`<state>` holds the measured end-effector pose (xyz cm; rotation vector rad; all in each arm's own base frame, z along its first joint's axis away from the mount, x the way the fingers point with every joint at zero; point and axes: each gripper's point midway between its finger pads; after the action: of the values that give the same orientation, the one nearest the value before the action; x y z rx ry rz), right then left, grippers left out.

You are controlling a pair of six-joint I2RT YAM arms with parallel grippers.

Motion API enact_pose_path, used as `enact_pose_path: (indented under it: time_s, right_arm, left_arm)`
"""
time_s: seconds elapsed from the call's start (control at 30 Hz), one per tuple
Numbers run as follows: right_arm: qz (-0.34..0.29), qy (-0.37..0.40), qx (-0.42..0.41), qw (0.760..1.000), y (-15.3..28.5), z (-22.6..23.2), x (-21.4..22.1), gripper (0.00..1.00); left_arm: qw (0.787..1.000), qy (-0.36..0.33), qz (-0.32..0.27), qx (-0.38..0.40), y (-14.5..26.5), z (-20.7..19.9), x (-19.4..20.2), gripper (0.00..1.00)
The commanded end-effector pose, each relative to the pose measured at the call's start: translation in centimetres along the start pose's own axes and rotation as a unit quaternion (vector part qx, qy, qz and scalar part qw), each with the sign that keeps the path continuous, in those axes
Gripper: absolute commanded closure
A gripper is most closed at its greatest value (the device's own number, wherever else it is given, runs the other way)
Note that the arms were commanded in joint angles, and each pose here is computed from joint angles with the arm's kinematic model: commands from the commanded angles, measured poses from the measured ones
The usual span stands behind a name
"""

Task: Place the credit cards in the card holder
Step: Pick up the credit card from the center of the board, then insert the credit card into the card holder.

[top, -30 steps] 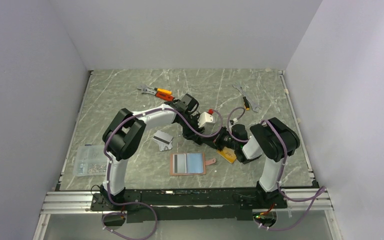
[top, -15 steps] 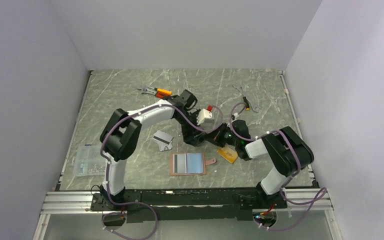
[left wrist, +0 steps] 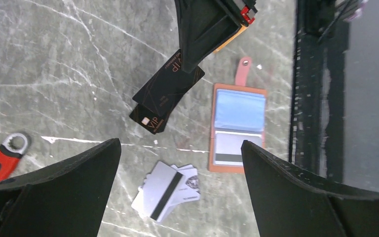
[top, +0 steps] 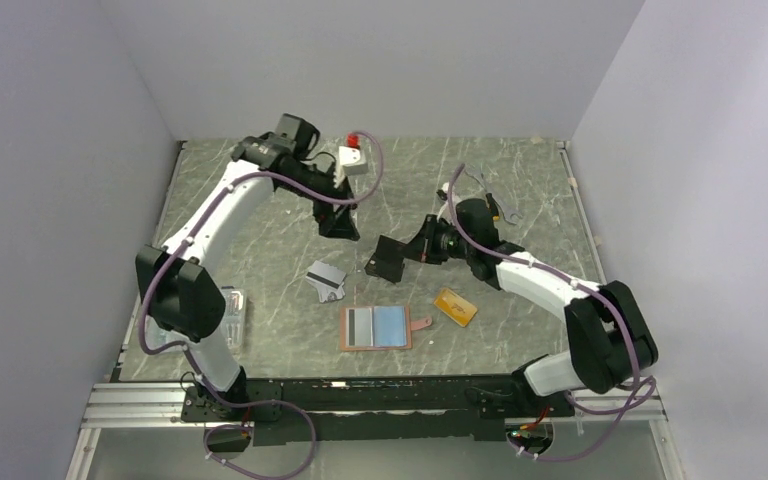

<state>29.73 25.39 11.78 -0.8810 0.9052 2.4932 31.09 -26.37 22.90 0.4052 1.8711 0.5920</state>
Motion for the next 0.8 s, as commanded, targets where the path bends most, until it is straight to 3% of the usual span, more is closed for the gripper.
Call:
enact_pose_path:
  time_s: [0.0, 0.27, 0.5, 0.77]
  right_arm:
    - [0.053, 0.121, -0.065, 0.989, 2.1, 4.8, -0.1, 1.0]
    - [0.127, 0.228, -0.122, 0.958, 3.6, 11.7, 1.8, 1.0]
    - [0.12, 0.278, -0.155, 0.94, 5.4, 15.4, 1.4, 1.0]
    - [0.098, 0.309, -0.173, 0.93, 6.9, 17.6, 0.2, 1.0]
  left_arm:
    - [0.995, 0.059, -0.038, 0.077, 3.3, -2.6, -0.7, 0.01]
    - [0.998, -0.024, -0.053, 0.037, 6.2, -5.4, -0.4, 0.01]
    - [0.991, -0.035, -0.018, 0.127, 6.0, -9.5, 1.9, 0.01]
    - [0.991, -0.064, -0.006, 0.115, 3.0, -10.2, 3.9, 0.01]
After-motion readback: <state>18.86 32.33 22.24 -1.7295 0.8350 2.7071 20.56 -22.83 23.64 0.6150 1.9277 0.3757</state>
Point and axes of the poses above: each gripper's point midway between its finger pads, its own y axis back along the fingers, its own z axis along the line the jaws close on, x = y × z, and after that the axes turned 11 degrees about y, right-handed
